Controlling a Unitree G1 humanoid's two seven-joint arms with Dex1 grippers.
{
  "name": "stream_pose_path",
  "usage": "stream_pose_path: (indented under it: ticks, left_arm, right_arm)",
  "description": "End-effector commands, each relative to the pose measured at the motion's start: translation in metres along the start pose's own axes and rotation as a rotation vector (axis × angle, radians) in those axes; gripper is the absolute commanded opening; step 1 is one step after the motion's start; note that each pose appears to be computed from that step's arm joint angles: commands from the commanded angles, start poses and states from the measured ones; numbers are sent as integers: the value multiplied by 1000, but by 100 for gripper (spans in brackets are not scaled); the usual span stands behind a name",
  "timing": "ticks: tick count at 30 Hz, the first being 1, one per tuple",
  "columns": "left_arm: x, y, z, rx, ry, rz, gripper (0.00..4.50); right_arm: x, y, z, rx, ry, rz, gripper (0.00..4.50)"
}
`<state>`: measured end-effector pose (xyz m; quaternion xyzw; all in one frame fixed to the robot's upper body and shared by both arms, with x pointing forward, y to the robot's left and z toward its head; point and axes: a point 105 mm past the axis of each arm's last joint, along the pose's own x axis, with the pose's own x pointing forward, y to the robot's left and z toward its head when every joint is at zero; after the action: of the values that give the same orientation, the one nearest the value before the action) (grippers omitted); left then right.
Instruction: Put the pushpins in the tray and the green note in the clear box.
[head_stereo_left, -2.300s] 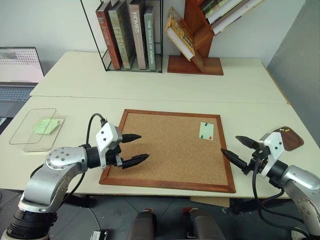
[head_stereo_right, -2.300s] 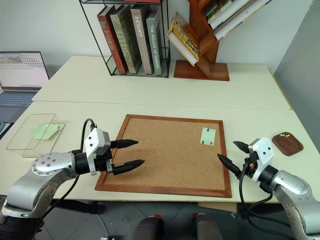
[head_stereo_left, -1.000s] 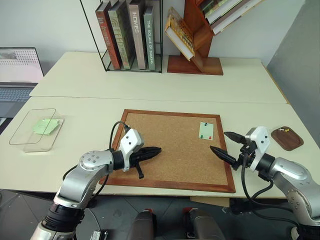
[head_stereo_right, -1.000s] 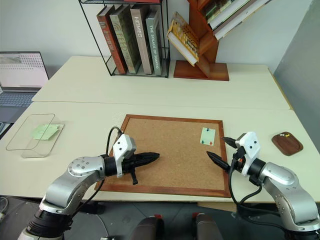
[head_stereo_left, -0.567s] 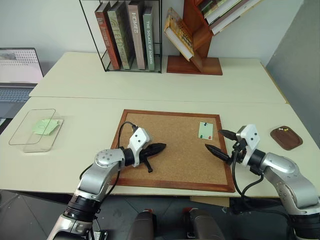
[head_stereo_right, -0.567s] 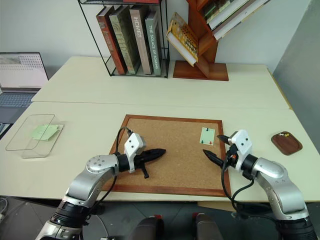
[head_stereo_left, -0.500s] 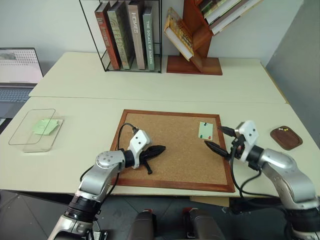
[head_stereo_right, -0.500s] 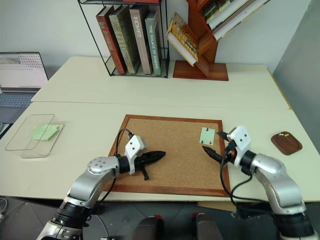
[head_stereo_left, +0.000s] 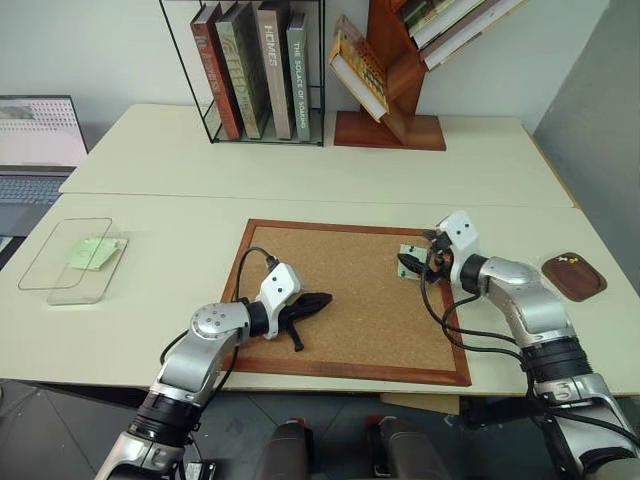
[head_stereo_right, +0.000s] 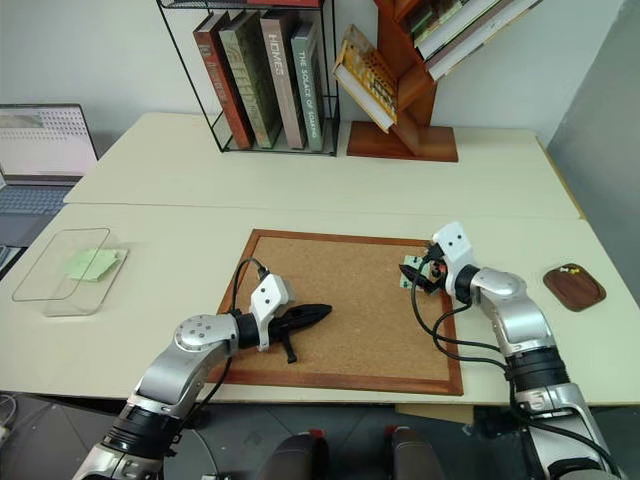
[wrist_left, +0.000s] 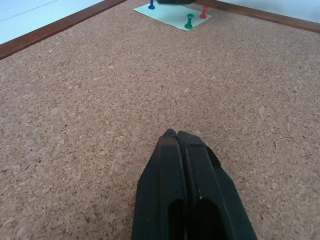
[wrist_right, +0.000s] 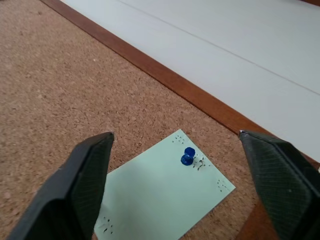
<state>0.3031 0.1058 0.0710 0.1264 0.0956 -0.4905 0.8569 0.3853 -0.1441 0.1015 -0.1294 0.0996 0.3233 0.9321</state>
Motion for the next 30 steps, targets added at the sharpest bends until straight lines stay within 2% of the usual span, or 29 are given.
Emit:
stream_pose_path:
  ticks: [1,16,30]
  left_arm:
    - [-1,-5,-8,-12,34,-6,0]
    - [-3,-8,-10,-23,43,-6,0]
    - [-2,-12,-11,-19,48,-27,0]
  right_arm:
    - [3,-8,10,-50,-37,-30,311]
    - [6,-6,10,-27,-61,-45,12]
    - [-6,-6,44,-14,-212,-71,4]
